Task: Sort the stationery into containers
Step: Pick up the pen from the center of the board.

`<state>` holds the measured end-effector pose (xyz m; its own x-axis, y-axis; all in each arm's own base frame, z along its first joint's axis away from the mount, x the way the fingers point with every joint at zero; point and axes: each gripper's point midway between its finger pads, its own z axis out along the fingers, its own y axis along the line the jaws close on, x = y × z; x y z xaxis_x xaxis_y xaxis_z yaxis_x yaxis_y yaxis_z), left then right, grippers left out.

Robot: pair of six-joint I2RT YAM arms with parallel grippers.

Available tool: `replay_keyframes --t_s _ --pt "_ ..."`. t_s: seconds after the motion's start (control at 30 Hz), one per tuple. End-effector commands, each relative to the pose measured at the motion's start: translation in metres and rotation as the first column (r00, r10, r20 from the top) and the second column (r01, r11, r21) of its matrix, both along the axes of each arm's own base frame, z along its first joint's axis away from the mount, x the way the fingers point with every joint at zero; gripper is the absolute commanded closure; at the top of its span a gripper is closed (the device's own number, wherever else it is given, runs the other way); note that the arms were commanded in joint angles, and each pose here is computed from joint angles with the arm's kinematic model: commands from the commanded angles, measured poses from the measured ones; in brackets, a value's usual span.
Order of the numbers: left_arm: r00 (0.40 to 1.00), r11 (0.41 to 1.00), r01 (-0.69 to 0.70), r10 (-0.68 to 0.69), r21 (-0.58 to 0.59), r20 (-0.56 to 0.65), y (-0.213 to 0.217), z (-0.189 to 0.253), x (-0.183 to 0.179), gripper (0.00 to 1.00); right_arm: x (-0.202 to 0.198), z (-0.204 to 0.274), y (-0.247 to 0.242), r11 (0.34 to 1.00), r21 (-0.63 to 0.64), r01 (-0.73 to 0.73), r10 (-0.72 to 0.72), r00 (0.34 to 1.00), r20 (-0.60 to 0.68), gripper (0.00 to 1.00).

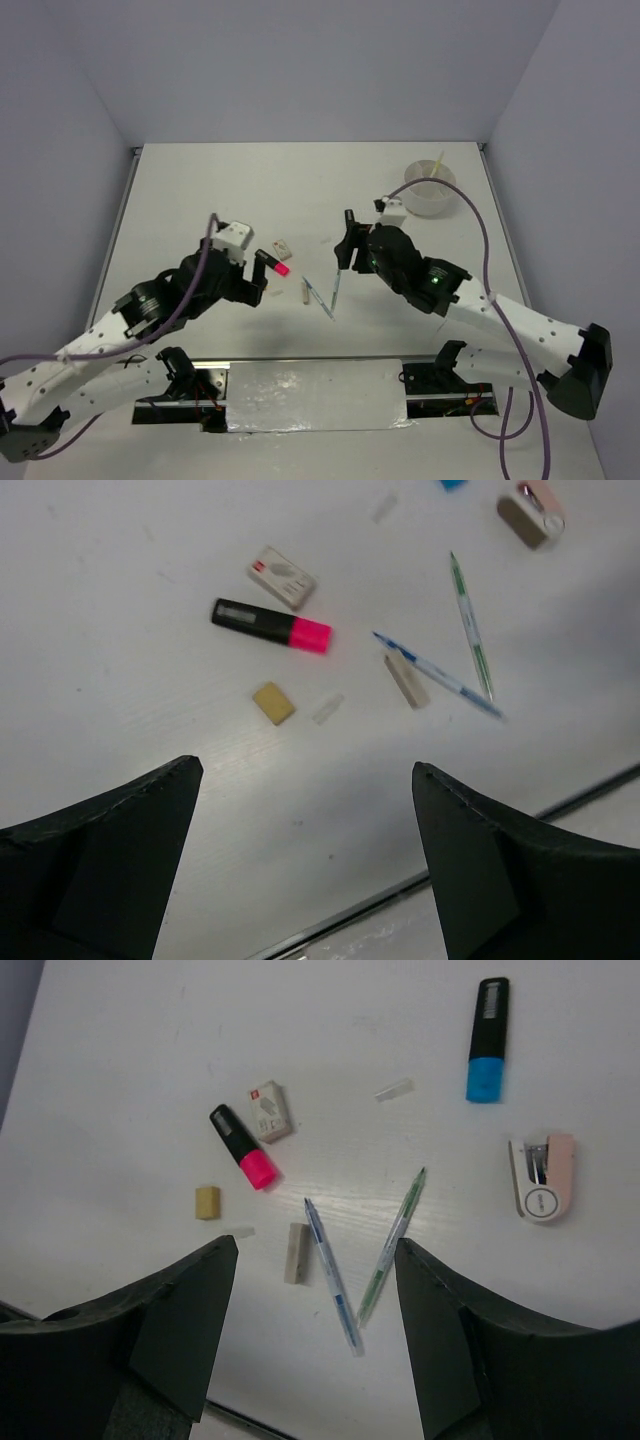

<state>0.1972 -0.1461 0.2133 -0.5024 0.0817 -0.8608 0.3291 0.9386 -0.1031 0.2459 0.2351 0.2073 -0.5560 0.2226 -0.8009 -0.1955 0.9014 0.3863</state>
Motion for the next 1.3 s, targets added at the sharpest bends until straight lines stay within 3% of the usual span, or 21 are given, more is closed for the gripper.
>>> replay_keyframes --t_s 0.0,0.13,0.33,0.5,0.6,0.9,1.27 --pt "0.958 0.957 0.286 -0.286 0.041 -0.017 -0.052 0.004 0.001 0.01 -0.003 0.032 -0.027 0.993 0.072 0.096 -0.101 0.993 0.069 0.28" --pt "0.936 0.912 0.338 -0.3 0.233 -0.183 -0.06 -0.032 0.017 0.01 -0.02 0.047 -0.054 0.985 0.133 0.109 -0.124 0.986 0.112 0.27" --pt "0.865 0.807 0.466 -0.33 0.363 -0.379 -0.068 -0.086 0.024 0.19 -0.038 0.054 -0.071 0.987 0.139 0.077 -0.095 0.987 0.131 0.27" --pt "0.789 0.76 0.562 -0.375 0.326 -0.486 -0.077 -0.116 0.018 0.26 -0.048 0.058 -0.078 0.989 0.143 0.046 -0.068 0.986 0.149 0.27" --pt "0.798 0.753 0.537 -0.307 0.38 -0.518 -0.066 -0.133 0.028 0.29 -0.05 0.056 -0.079 0.988 0.148 0.033 -0.056 0.986 0.157 0.27" --pt "0.755 0.774 0.545 -0.287 0.322 -0.589 -0.061 -0.163 0.05 0.4 -0.051 0.052 -0.073 0.986 0.167 -0.002 -0.027 0.985 0.173 0.27" --pt "0.739 0.779 0.55 -0.286 0.301 -0.611 -0.064 -0.176 0.047 0.43 -0.055 0.053 -0.081 0.986 0.167 0.006 -0.038 0.98 0.193 0.27"
